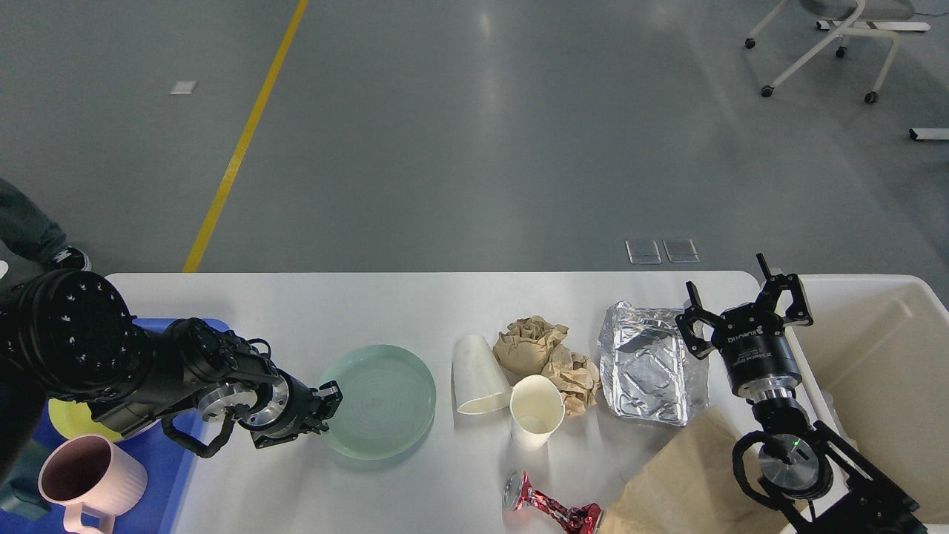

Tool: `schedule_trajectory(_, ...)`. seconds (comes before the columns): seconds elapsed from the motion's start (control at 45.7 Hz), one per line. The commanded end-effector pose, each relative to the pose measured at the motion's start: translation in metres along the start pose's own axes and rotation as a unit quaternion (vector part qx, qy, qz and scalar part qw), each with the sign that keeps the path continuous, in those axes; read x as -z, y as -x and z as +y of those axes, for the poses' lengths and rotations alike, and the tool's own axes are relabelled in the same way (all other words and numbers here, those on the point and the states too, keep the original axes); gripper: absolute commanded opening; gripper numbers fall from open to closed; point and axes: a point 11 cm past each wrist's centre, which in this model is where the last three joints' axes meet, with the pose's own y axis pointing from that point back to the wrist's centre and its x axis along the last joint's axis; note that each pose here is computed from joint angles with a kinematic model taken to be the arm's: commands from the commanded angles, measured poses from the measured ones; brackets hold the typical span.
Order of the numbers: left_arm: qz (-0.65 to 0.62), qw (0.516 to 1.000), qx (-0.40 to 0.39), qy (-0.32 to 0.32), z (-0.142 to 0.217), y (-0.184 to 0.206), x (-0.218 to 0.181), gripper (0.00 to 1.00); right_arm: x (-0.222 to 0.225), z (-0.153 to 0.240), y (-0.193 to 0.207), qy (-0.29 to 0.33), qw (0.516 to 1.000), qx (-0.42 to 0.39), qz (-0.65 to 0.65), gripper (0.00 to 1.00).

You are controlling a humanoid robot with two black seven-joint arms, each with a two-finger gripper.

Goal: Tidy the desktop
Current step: 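Grip the edge of the pale green plate with the left gripper, then lift the pale green plate toward the blue tray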

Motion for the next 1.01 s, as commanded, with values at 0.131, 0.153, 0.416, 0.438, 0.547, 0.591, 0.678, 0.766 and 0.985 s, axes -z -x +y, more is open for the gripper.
schedule_trajectory(0.131, 0.001, 1.000, 0.027, 0.009, 0.006, -0.001, -0.003, 0.00, 0.000, 0.000, 0.000, 0.000, 1.000, 0.000, 0.000, 1.00)
schedule_trajectory(0.153, 0.001, 1.000, 0.029, 0.009, 0.006, 0.000, -0.003, 0.00, 0.000, 0.000, 0.000, 0.000, 1.000, 0.000, -0.001, 1.00)
schedule_trajectory(0.416, 0.000, 0.999, 0.039, 0.016, 0.010, 0.001, -0.006, 0.00, 0.000, 0.000, 0.000, 0.000, 1.000, 0.000, -0.001, 1.00)
schedule_trajectory(0.438, 0.000, 0.999, 0.040, 0.015, 0.011, 0.001, -0.005, 0.00, 0.000, 0.000, 0.000, 0.000, 1.000, 0.000, -0.001, 1.00)
schedule_trajectory(0.547, -0.007, 0.999, 0.038, 0.016, 0.022, -0.003, -0.011, 0.00, 0.000, 0.000, 0.000, 0.000, 1.000, 0.000, 0.000, 1.00)
schedule_trajectory(0.591, -0.011, 0.999, 0.038, 0.009, 0.024, -0.004, -0.009, 0.00, 0.000, 0.000, 0.000, 0.000, 1.000, 0.000, 0.000, 1.00)
schedule_trajectory(0.678, -0.017, 0.999, 0.031, 0.005, 0.038, -0.011, -0.009, 0.00, 0.000, 0.000, 0.000, 0.000, 1.000, 0.000, 0.000, 1.00)
schedule_trajectory(0.766, -0.017, 0.999, 0.022, 0.016, 0.058, -0.020, -0.012, 0.00, 0.000, 0.000, 0.000, 0.000, 1.000, 0.000, 0.000, 1.00)
schedule_trajectory(0.985, -0.036, 0.998, 0.005, 0.042, 0.125, -0.034, -0.035, 0.00, 0.000, 0.000, 0.000, 0.000, 1.000, 0.000, 0.000, 1.00)
